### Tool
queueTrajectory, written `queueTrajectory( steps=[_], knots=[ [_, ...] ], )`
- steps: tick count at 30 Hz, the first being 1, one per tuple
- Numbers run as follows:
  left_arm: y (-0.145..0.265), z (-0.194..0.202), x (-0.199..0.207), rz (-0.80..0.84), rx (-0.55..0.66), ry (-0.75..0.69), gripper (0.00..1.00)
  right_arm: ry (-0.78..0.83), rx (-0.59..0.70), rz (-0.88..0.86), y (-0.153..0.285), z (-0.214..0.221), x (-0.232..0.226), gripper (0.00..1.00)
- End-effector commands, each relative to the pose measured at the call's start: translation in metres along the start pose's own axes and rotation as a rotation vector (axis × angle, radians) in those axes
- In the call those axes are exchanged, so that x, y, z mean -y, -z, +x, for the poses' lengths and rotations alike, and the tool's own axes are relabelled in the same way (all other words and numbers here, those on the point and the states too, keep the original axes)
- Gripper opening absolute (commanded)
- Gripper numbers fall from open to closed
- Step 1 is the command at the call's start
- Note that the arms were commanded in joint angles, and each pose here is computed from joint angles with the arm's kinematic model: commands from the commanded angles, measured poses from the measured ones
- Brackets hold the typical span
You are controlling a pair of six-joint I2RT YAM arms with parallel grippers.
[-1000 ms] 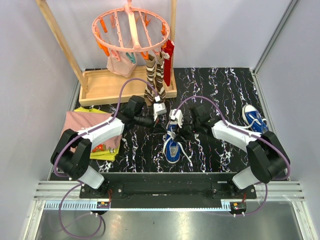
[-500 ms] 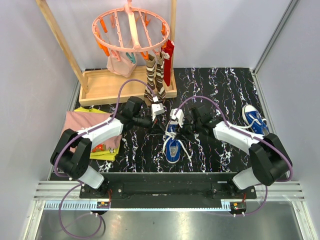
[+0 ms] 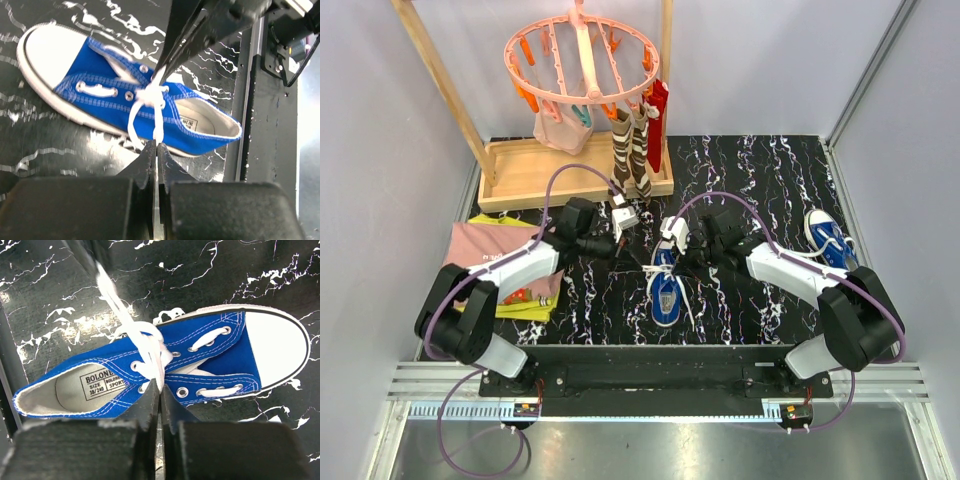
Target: Tie the shoes
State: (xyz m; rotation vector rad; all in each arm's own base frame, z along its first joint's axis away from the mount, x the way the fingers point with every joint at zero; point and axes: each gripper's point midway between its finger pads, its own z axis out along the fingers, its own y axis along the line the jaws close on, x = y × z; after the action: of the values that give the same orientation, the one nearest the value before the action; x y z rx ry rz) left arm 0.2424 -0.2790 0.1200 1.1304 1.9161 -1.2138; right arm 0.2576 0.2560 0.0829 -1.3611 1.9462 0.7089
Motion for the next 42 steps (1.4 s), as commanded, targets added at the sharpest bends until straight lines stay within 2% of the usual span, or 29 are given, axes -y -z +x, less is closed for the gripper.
queueTrajectory(
  steps=[1, 8, 17, 19, 20, 23, 26, 34, 42],
  knots=[
    [0.014, -0.016, 0.017, 0.012, 0.075, -0.022, 0.00, 0.040, 0.042, 0.052, 0.006, -0.017, 0.009, 0.00],
    [0.010, 0.010, 0.021, 0.016, 0.013, 0.071, 0.00, 0.029, 0.073, 0.068, 0.006, -0.023, 0.011, 0.00],
    [0.000, 0.018, 0.027, 0.021, -0.024, 0.157, 0.01, 0.100, 0.129, 0.047, 0.009, -0.031, 0.005, 0.00],
    [0.002, 0.012, 0.032, 0.053, -0.010, 0.145, 0.11, 0.138, 0.136, 0.047, 0.009, -0.030, 0.003, 0.00],
    [0.004, 0.007, 0.035, 0.075, 0.007, 0.134, 0.21, 0.153, 0.139, 0.045, 0.010, -0.030, 0.001, 0.00],
    [0.014, -0.014, 0.035, 0.109, 0.068, 0.102, 0.36, 0.200, 0.147, 0.048, 0.011, -0.026, -0.001, 0.00],
    [0.020, -0.035, 0.019, 0.073, 0.104, 0.082, 0.39, 0.236, 0.156, 0.051, 0.013, -0.025, -0.004, 0.00],
    [0.006, -0.072, -0.032, -0.056, 0.141, 0.054, 0.39, 0.272, 0.154, 0.037, 0.011, -0.021, -0.007, 0.00],
    [-0.036, -0.071, -0.038, -0.031, 0.080, 0.050, 0.33, 0.316, 0.150, 0.039, 0.005, -0.021, -0.005, 0.00]
  ],
)
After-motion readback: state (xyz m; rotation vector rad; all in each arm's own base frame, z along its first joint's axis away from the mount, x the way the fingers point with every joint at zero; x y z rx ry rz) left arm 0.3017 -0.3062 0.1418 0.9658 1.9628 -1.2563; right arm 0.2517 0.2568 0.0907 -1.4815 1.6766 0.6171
